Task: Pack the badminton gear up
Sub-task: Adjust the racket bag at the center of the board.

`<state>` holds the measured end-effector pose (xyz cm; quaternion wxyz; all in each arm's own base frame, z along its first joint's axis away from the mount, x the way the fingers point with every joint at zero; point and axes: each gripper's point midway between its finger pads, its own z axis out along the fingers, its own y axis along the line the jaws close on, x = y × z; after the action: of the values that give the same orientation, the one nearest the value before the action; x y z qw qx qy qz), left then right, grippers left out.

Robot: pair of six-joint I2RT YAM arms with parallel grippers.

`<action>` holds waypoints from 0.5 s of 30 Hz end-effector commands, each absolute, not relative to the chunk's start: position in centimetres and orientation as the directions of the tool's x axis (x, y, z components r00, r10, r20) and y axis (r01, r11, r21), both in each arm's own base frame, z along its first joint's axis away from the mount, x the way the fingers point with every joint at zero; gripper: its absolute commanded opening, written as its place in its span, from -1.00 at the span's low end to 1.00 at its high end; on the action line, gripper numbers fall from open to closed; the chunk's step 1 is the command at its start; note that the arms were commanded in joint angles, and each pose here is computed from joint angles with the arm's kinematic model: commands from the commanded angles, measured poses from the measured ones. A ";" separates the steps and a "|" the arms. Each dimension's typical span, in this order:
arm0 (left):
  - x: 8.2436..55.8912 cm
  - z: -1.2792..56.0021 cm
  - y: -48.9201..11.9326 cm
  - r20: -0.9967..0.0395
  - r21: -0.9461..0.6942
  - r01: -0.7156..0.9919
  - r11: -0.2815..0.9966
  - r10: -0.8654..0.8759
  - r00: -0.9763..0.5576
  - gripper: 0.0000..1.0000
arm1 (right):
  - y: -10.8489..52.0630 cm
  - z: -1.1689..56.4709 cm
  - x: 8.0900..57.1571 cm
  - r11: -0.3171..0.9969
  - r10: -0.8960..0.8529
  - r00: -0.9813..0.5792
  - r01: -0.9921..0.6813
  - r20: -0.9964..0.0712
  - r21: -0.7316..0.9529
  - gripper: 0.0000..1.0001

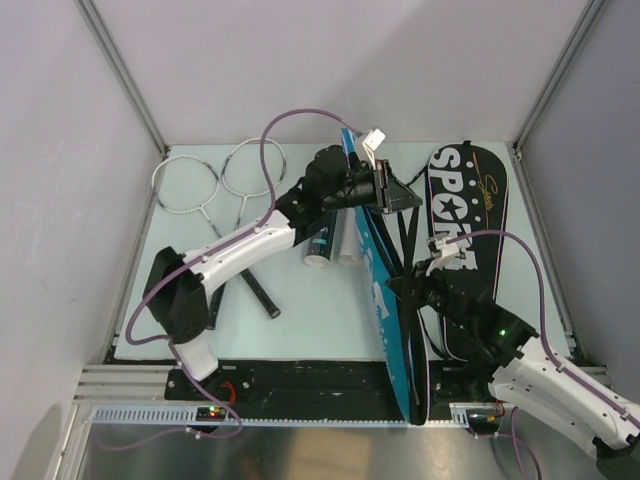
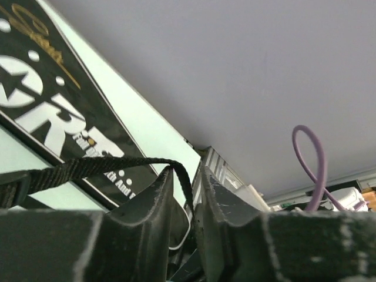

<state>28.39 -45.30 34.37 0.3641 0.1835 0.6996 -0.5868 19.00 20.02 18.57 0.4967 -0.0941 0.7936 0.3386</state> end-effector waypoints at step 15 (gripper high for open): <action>29.8 37.8 -39.0 -0.820 -0.563 0.757 0.331 -0.108 -0.562 0.33 | 21.1 22.0 18.2 0.642 0.302 -0.471 -0.542 -0.829 0.542 -1.00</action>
<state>30.82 -41.88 32.60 0.3537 0.1917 0.7384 -0.5412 18.00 19.93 17.10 0.4670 -0.0809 0.8063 0.3539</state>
